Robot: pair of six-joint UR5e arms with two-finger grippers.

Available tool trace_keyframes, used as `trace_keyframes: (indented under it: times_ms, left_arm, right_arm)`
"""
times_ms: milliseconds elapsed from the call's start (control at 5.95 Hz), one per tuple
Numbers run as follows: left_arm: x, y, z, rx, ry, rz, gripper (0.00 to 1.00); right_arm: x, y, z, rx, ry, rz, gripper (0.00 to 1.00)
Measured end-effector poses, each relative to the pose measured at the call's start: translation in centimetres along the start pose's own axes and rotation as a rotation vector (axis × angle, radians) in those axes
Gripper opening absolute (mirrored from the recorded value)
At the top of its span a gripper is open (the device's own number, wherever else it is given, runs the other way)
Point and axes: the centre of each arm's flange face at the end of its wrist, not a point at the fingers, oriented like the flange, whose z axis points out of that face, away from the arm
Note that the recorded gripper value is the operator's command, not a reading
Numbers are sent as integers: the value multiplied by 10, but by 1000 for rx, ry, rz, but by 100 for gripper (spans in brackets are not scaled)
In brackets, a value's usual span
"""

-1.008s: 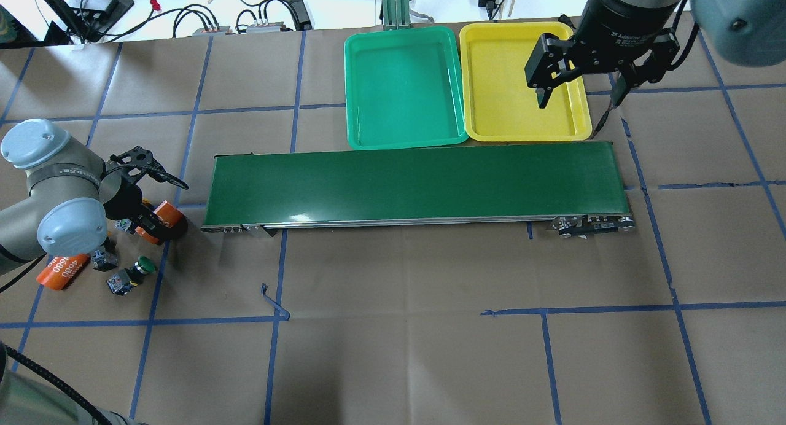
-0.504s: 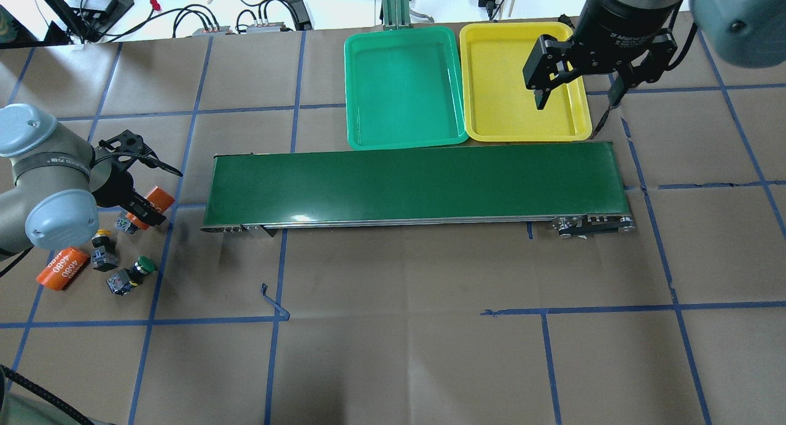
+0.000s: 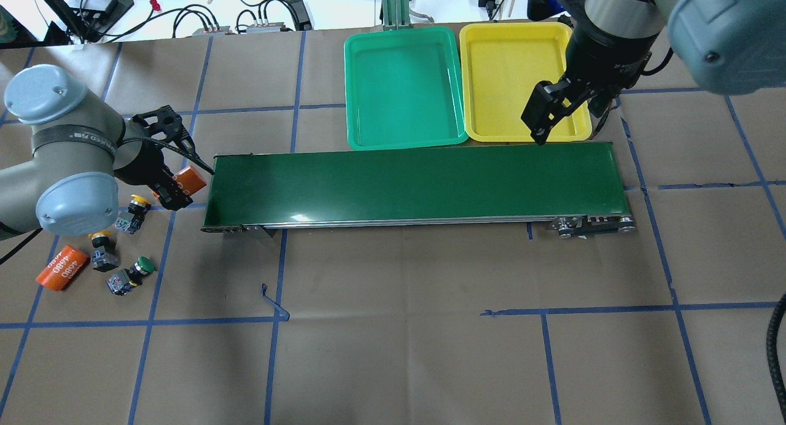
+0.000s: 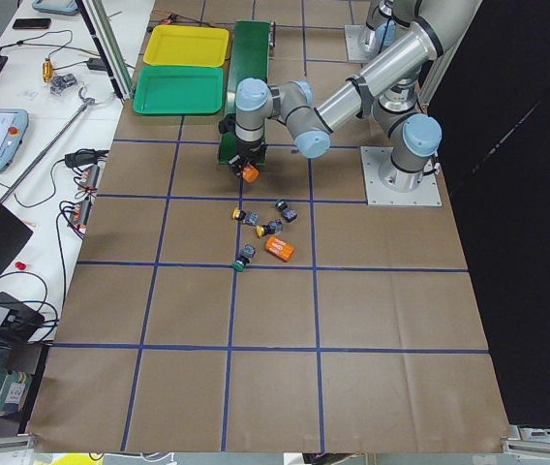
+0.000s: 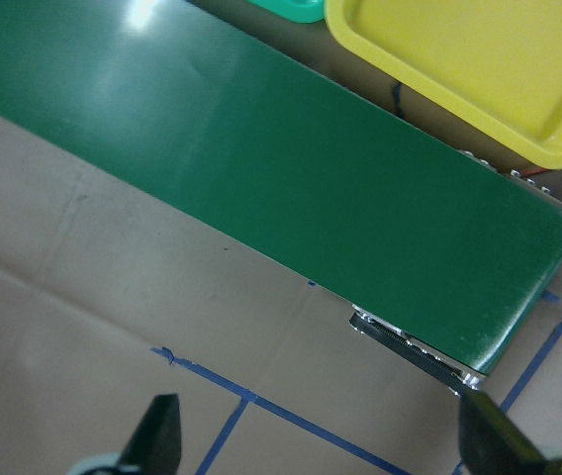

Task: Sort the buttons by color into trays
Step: 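Place orange cylinder on belt with left while right moves over belt end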

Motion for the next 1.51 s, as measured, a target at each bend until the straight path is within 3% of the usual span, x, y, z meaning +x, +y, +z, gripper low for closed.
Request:
trace_keyframes:
  times_ms: [336,504,672,840,1008,1344,1511]
  left_arm:
    - [30,-45,-1,3,13,315,10]
    - [40,-59,0,2,14,438,10]
    - [43,-64,1,3,11,497,11]
    - [44,-66,1,4,8,519,11]
    - [44,-67,4,3,12,525,13]
    - [38,-70,24,0,25,524,98]
    - [37,-72,27,-1,23,520,98]
  right_arm:
    - [-36,-6,21,-38,-25,-530,100]
    - [-43,-3,35,-61,-42,-673,100]
    - [-42,-7,42,-44,-19,-798,100]
    - [-39,-13,41,-2,36,-915,100]
    - [-38,-15,38,18,66,-969,100]
    - [-39,-16,38,32,71,-992,100]
    - [-39,-15,39,30,68,-990,100]
